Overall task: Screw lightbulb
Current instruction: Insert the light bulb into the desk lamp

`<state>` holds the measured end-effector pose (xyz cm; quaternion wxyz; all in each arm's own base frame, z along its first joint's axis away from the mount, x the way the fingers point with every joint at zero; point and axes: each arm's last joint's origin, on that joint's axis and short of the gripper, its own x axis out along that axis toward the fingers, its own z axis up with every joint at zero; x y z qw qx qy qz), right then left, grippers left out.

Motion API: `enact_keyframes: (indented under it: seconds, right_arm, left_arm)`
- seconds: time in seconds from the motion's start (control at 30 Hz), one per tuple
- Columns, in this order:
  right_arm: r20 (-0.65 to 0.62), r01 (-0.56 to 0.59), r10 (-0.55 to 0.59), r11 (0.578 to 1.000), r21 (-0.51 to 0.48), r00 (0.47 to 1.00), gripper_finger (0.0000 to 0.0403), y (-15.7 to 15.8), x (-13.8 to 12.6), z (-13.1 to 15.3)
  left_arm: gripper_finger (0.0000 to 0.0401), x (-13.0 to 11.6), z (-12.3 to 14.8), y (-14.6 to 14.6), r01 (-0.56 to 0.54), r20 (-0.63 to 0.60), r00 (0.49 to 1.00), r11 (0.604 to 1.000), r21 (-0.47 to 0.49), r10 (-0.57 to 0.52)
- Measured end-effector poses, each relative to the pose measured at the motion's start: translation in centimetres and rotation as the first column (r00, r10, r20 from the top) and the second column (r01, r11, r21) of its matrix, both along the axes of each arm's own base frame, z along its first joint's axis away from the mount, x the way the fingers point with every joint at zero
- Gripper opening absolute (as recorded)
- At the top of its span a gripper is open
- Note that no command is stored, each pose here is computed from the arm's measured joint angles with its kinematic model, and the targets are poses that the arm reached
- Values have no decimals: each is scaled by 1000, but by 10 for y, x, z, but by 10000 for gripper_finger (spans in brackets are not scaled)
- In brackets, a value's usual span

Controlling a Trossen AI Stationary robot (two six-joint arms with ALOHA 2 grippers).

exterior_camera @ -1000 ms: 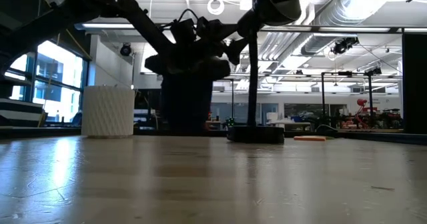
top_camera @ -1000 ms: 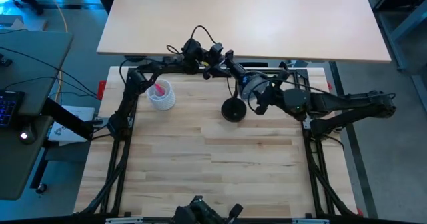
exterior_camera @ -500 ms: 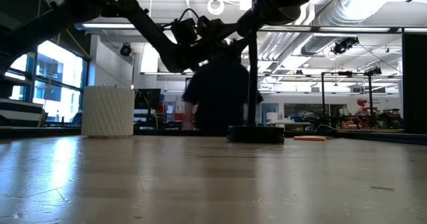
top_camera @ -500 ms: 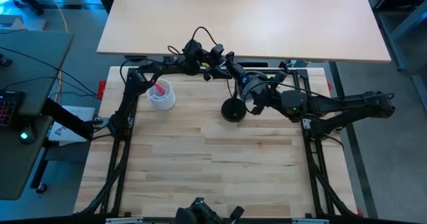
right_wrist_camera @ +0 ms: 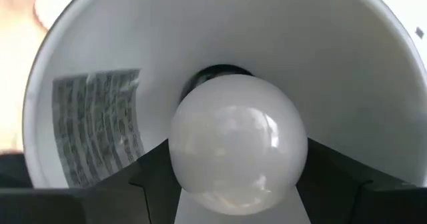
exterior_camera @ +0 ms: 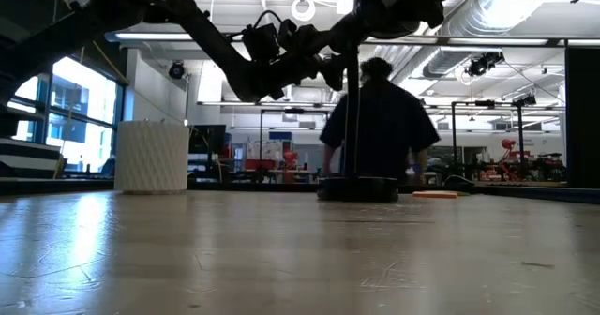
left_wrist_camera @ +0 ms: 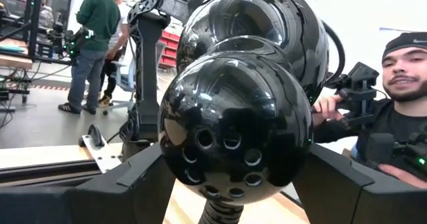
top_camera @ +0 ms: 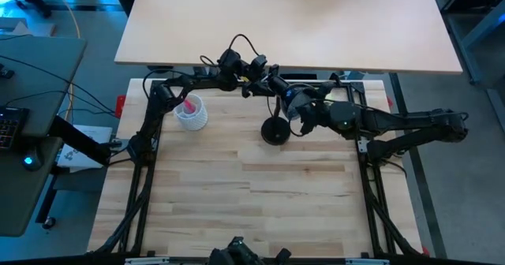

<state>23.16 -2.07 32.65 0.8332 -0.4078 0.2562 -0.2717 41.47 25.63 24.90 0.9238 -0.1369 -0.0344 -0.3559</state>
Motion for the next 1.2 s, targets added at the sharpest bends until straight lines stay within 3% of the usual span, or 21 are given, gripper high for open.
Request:
enact_keyframes:
  seconds: [0.13,0.23,0.33,0.4,0.47,0.5,0.57,1.03,1.2]
  right_arm:
    - [-7,-17,16,1000,-16,1000,238,0,1,1]
    - [128,14,-29,993,117,991,238,-2,1,2]
    - [306,16,-117,949,315,945,238,-7,2,4]
    - [438,-12,-241,866,500,866,238,-13,2,5]
    - [530,-108,-374,732,673,761,239,-17,2,5]
    - [546,-157,-411,677,719,730,239,-20,2,5]
    - [554,-218,-414,625,750,722,239,-23,2,6]
    - [553,-243,-376,619,747,743,294,-28,2,7]
    - [543,-224,-328,661,717,773,289,-28,2,7]
  left_arm:
    - [262,0,3,-2,6,8,1000,1000,6,-6]
    - [262,1,6,-7,16,40,999,999,35,-17]
    - [260,2,10,-13,20,78,997,998,61,-25]
    - [260,4,10,-15,13,96,995,997,72,-20]
    - [260,5,10,-18,7,111,994,997,79,-16]
    - [260,6,11,-19,10,115,993,996,84,-20]
    - [259,5,12,-20,20,117,993,995,93,-31]
    - [259,5,12,-20,44,96,994,995,93,-53]
    - [259,4,12,-20,78,62,995,993,89,-84]
